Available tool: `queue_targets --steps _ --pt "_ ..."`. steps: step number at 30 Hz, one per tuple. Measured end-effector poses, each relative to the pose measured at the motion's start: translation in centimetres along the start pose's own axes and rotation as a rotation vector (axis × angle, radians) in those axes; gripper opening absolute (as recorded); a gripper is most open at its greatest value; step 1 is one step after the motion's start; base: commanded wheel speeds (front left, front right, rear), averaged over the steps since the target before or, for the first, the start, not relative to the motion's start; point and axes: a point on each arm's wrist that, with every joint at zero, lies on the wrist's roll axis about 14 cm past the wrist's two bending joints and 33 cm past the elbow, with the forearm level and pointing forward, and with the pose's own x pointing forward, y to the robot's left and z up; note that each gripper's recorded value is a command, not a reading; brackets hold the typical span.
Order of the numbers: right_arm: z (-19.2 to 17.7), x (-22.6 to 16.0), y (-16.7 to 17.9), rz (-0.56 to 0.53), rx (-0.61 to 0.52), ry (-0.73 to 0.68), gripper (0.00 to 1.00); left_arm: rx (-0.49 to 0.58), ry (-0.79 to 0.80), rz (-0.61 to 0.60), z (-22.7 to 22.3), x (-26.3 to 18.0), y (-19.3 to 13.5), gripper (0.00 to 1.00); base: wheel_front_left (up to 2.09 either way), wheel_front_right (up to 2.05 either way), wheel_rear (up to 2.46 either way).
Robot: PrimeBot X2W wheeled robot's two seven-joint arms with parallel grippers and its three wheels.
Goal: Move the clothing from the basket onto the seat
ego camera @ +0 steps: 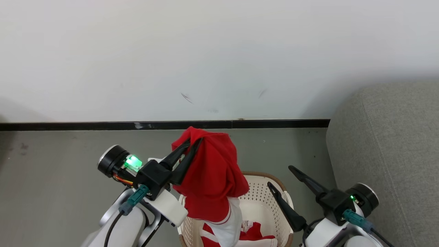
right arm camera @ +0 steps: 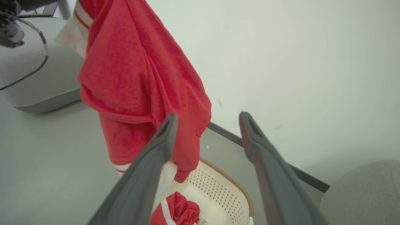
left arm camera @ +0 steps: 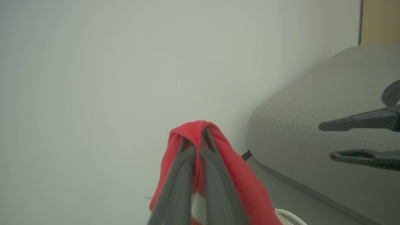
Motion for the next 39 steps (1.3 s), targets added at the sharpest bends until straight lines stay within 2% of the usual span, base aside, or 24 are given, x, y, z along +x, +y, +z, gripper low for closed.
queue_targets --steps 6,15,22,27,35,36,37,38,39 --pt "0.0 -0.4 2.9 0.111 -0.037 0.010 1.00 0.011 -0.034 -0.064 2.3 0.0 -2.3 0.00 0.00 0.00 0.00" --pt "0.2 -0.6 4.7 0.173 -0.062 0.011 1.00 -0.019 -0.054 -0.138 4.2 -0.3 -5.8 0.00 0.00 0.00 0.00" --pt "-0.8 -1.3 7.4 0.267 -0.066 0.043 1.00 -0.018 -0.066 -0.180 5.4 -0.7 -7.5 0.00 0.00 0.00 0.00" --pt "-1.7 -1.5 7.8 0.306 -0.116 0.070 1.00 -0.021 -0.086 -0.211 6.5 -0.8 -8.6 0.00 0.00 0.00 0.00" --pt "-0.2 0.5 7.8 0.345 -0.208 0.023 1.00 -0.044 -0.094 -0.232 7.1 -1.0 -9.4 0.00 0.00 0.00 0.00" --pt "-0.3 0.6 7.9 0.347 -0.208 0.023 0.94 -0.050 -0.094 -0.232 7.2 -1.0 -9.4 0.00 0.00 0.00 0.00" --pt "-0.4 0.6 8.0 0.351 -0.209 0.029 0.49 -0.053 -0.094 -0.233 7.2 -1.0 -9.4 0.00 0.00 0.00 0.00" --pt "-0.7 0.5 8.1 0.354 -0.212 0.036 0.21 -0.056 -0.093 -0.233 7.2 -1.0 -9.4 0.00 0.00 0.00 0.00" --pt "-0.9 0.5 8.1 0.356 -0.215 0.041 0.00 -0.056 -0.092 -0.233 7.1 -1.0 -9.4 0.00 0.00 0.00 0.00"
